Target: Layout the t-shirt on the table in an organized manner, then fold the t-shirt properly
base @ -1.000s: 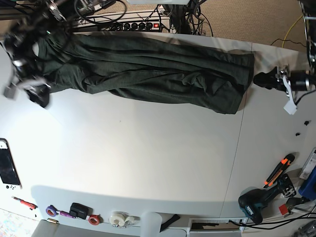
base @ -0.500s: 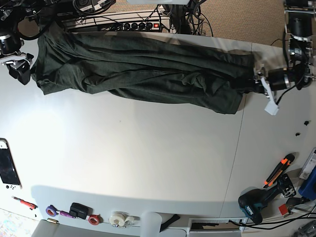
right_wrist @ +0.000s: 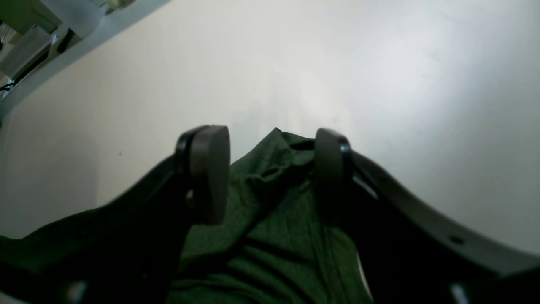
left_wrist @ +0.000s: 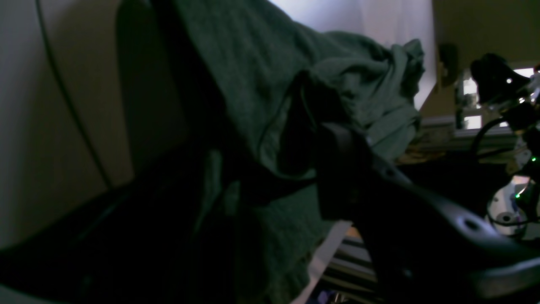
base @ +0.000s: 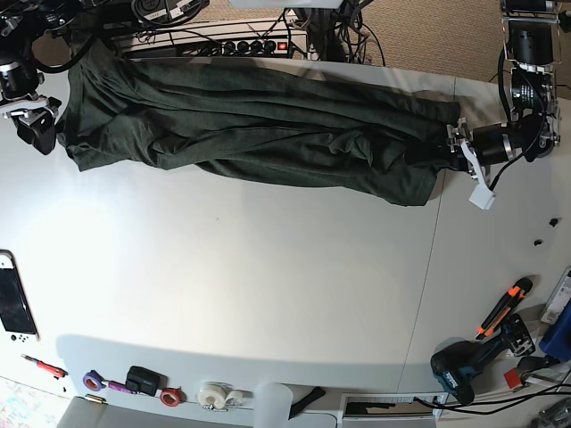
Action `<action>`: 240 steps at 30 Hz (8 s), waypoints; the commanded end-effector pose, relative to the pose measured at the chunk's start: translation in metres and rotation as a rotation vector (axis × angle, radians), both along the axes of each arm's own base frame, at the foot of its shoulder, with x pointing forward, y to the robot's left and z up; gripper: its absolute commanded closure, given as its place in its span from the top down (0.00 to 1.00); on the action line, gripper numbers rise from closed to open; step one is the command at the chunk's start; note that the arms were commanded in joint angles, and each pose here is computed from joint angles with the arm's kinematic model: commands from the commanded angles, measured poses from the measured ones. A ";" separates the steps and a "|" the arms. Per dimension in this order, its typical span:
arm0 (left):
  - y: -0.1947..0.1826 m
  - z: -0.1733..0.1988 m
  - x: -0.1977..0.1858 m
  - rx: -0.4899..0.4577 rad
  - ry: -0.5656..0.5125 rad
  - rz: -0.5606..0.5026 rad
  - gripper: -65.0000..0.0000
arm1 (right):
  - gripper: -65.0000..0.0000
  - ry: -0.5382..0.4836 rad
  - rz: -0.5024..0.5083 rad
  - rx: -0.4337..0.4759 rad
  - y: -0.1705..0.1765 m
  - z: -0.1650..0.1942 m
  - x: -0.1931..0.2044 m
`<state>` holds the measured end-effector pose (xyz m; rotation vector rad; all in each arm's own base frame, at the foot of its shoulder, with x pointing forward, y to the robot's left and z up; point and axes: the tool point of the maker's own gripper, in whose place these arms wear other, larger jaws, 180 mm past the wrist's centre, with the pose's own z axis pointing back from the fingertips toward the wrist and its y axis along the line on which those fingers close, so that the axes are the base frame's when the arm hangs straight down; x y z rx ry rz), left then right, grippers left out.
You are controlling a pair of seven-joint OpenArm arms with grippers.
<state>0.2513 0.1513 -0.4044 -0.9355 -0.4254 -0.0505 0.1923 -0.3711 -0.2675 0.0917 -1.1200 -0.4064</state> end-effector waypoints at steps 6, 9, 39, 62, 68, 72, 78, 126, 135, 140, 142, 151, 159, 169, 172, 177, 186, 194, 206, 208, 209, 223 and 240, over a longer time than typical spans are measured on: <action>0.005 -0.018 -0.019 0.072 0.087 -0.043 0.42 | 0.49 -0.048 0.014 -0.034 -0.002 0.016 0.005; 0.003 -0.013 -0.015 0.044 0.072 -0.026 0.00 | 0.49 -0.048 0.014 -0.034 -0.002 0.016 0.005; -0.220 0.108 -0.027 -0.385 -0.392 -0.405 0.00 | 0.49 -0.037 0.008 -0.034 -0.002 0.013 0.004; -0.290 0.120 -0.030 -0.347 -0.508 -0.486 0.49 | 0.49 -0.034 0.006 -0.036 -0.003 0.013 0.003; -0.300 0.120 -0.038 -0.359 -0.479 -0.497 0.56 | 0.49 -0.039 0.004 -0.038 -0.003 0.014 0.004; -0.293 0.123 -0.032 -0.367 -0.474 -0.484 0.52 | 0.49 -0.039 0.004 -0.038 -0.003 0.014 0.004; -0.246 0.127 0.002 -0.288 -0.555 -0.382 0.00 | 0.49 -0.038 0.004 -0.038 -0.003 0.014 0.004; -0.246 0.046 -0.040 0.088 -0.499 -0.655 0.00 | 0.49 -0.039 0.004 -0.038 -0.003 0.014 0.004; -0.293 0.060 -0.099 -0.065 -0.485 -0.842 0.00 | 0.49 -0.040 0.004 -0.038 -0.003 0.014 0.004; -0.300 0.094 -0.104 -0.171 -0.559 -0.860 0.00 | 0.49 -0.040 0.004 -0.038 -0.003 0.014 0.004; -0.298 0.109 -0.098 -0.175 -0.614 -0.842 0.00 | 0.49 -0.039 0.004 -0.038 -0.003 0.014 0.004; -0.249 0.121 -0.038 0.128 -0.757 -0.716 0.19 | 0.49 -0.040 0.004 -0.038 -0.003 0.014 0.004; -0.221 0.102 -0.016 0.273 -0.754 -0.632 0.39 | 0.49 -0.044 0.002 -0.039 -0.003 0.015 0.004; -0.232 0.083 -0.019 0.315 -0.774 -0.629 0.38 | 0.49 -0.044 0.003 -0.039 -0.003 0.015 0.004; -0.238 0.080 -0.018 0.344 -0.798 -0.617 0.37 | 0.49 -0.042 0.003 -0.039 -0.003 0.014 0.004; -0.242 0.072 -0.020 0.414 -0.815 -0.636 0.35 | 0.49 -0.041 0.003 -0.038 -0.003 0.014 0.004; -0.238 0.069 -0.013 0.471 -0.828 -0.615 0.23 | 0.49 -0.041 0.003 -0.038 -0.003 0.014 0.004; -0.244 0.077 -0.011 0.436 -0.858 -0.593 0.00 | 0.49 -0.040 0.004 -0.038 -0.003 0.014 0.004; -0.301 0.128 -0.016 0.192 -0.898 -0.508 0.00 | 0.49 -0.038 0.004 -0.038 -0.003 0.014 0.004; -0.308 0.138 -0.013 0.167 -0.918 -0.493 0.00 | 0.49 -0.037 0.004 -0.037 -0.003 0.013 0.003; -0.311 0.143 -0.011 0.158 -0.927 -0.488 0.00 | 0.49 -0.035 0.005 -0.037 -0.003 0.013 0.003; -0.322 0.169 -0.004 0.055 -0.943 -0.400 0.07 | 0.49 -0.035 0.005 -0.036 -0.003 0.013 0.003; -0.296 0.135 -0.003 0.187 -0.897 -0.471 0.46 | 0.66 0.103 -0.131 -0.114 -0.068 0.010 -0.011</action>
